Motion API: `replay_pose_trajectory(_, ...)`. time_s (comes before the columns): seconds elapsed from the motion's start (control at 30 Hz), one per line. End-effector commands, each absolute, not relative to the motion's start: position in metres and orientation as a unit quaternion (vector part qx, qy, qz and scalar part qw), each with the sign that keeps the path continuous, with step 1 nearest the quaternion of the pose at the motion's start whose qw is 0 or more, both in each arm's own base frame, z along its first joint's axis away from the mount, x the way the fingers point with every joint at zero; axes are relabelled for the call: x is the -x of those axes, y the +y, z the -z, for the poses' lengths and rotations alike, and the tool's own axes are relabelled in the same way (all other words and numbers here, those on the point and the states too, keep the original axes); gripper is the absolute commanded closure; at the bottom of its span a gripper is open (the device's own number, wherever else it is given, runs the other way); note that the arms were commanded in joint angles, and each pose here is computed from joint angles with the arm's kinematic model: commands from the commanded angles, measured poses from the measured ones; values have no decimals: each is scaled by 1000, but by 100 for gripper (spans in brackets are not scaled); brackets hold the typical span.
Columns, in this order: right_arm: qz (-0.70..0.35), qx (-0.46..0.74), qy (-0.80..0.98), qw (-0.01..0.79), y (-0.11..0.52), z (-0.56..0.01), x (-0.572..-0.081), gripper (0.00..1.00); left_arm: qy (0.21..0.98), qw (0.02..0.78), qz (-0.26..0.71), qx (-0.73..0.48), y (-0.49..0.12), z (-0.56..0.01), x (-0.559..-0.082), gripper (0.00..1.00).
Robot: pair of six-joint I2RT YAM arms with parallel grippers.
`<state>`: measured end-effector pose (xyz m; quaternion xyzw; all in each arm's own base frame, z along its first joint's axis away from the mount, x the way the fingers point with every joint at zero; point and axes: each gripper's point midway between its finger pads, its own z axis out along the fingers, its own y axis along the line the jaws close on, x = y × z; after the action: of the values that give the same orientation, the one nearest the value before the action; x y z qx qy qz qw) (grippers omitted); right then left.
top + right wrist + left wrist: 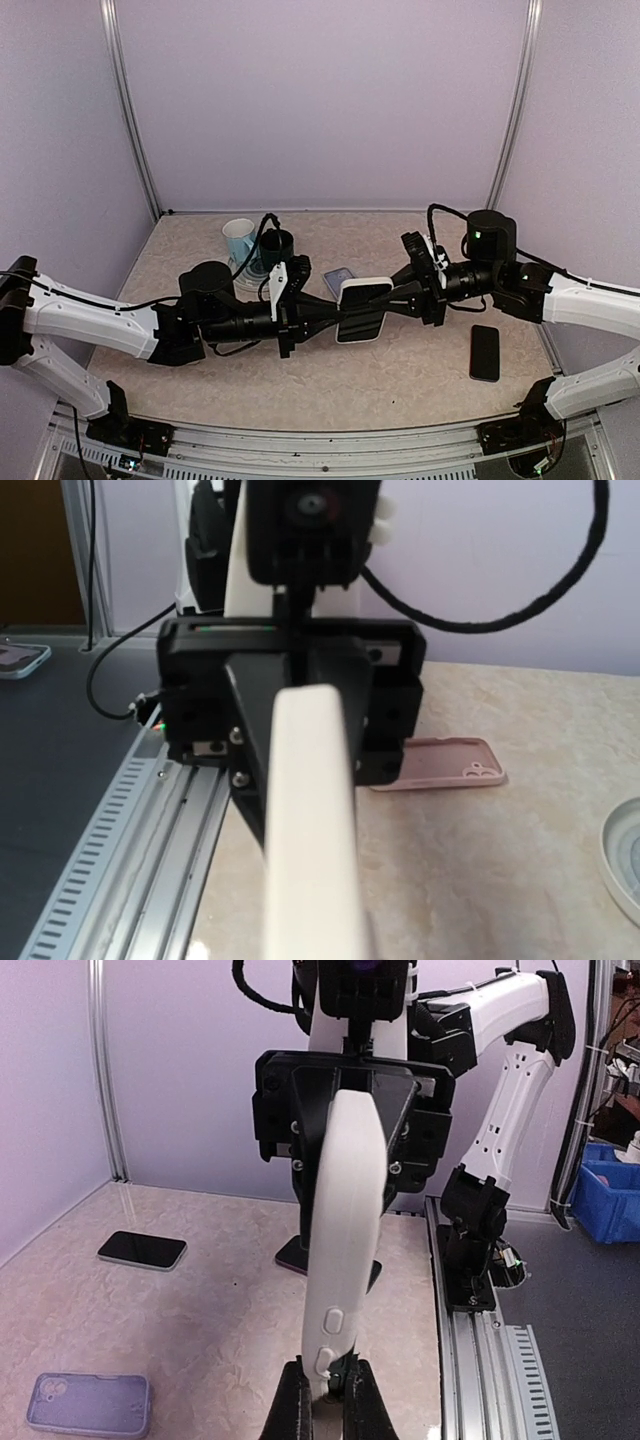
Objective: Put the phone into the phone case
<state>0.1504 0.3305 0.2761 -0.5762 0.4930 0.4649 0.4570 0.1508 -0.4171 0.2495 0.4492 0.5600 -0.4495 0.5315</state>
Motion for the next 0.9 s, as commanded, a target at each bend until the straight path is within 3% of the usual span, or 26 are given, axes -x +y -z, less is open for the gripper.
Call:
replay_pose_trajectory(0.0,-461,579,446,503,330,-313,-146,100,554,544,454,-438,-424,-259,-155,100)
replay_pose_trajectory(0.1,-460,578,448,504,330,-313,-147,100,555,544,453,-437,-425,-258,-155,100)
replay_pose_trajectory(0.13,-460,577,447,505,329,-314,-147,100,556,542,454,-438,-424,-256,-155,76)
replay_pose_trajectory(0.17,-462,576,447,506,329,-315,-146,100,556,540,456,-438,-425,-254,-154,46)
replay_pose_trajectory(0.2,-464,576,443,508,329,-317,-145,100,554,535,460,-441,-426,-251,-152,35)
replay_pose_trajectory(0.23,-466,576,439,508,329,-319,-144,100,549,531,466,-446,-427,-250,-149,35)
replay_pose_trajectory(0.27,-468,576,435,510,328,-321,-142,100,548,527,470,-448,-429,-247,-147,38)
replay_pose_trajectory(0.33,-472,576,431,510,328,-325,-141,100,556,522,469,-446,-434,-242,-150,57)
replay_pose_trajectory(0.4,-473,576,430,509,328,-326,-140,100,561,517,466,-448,-438,-239,-153,90)
replay_pose_trajectory(0.43,-473,577,430,509,328,-326,-140,100,563,514,466,-450,-440,-237,-153,100)
replay_pose_trajectory(0.53,-472,572,438,508,328,-324,-143,100,554,518,472,-449,-441,-242,-151,100)
replay_pose_trajectory(0.57,-471,567,448,506,329,-321,-145,95,554,522,472,-445,-440,-243,-152,100)
replay_pose_trajectory(0.63,-470,556,470,500,330,-312,-151,67,550,533,474,-435,-436,-250,-153,100)
replay_pose_trajectory(0.7,-473,545,490,490,330,-299,-155,54,538,544,481,-427,-431,-262,-152,100)
replay_pose_trajectory(0.87,-502,523,504,470,332,-283,-154,57,518,558,498,-416,-423,-281,-147,100)
